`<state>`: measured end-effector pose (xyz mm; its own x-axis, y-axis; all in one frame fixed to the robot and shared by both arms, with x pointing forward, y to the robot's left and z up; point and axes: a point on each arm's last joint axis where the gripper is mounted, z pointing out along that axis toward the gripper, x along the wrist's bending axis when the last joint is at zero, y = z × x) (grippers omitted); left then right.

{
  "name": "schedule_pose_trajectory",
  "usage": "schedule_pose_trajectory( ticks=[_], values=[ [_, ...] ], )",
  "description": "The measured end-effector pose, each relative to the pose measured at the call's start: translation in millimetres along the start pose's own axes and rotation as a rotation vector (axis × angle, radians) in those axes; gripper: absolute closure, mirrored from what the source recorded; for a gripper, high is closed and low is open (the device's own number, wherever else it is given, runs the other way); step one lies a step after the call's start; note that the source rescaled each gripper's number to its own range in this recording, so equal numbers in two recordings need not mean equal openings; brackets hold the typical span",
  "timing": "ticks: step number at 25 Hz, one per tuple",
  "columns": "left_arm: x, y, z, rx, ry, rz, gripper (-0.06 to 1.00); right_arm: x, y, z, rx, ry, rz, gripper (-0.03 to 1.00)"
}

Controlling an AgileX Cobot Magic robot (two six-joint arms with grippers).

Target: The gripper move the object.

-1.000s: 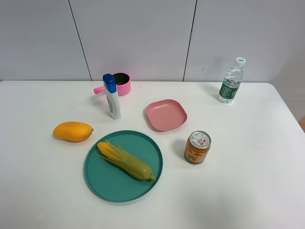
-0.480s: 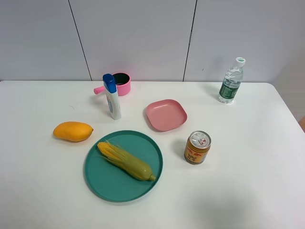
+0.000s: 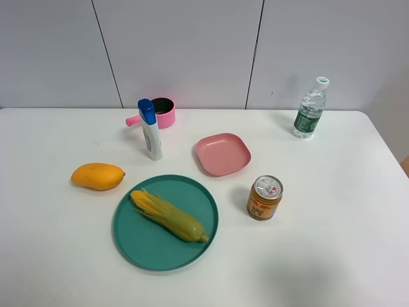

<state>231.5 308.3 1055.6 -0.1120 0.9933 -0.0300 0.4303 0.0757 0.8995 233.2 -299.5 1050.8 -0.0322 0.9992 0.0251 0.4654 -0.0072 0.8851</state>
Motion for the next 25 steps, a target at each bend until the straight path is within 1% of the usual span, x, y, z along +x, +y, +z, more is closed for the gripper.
schedule_pose_trajectory(
  ticks=[25],
  values=[
    [0.0, 0.0, 0.0, 0.000, 0.000, 0.000, -0.06, 0.0, 0.6, 0.0, -0.007, 0.000, 0.000, 0.21]
  ],
)
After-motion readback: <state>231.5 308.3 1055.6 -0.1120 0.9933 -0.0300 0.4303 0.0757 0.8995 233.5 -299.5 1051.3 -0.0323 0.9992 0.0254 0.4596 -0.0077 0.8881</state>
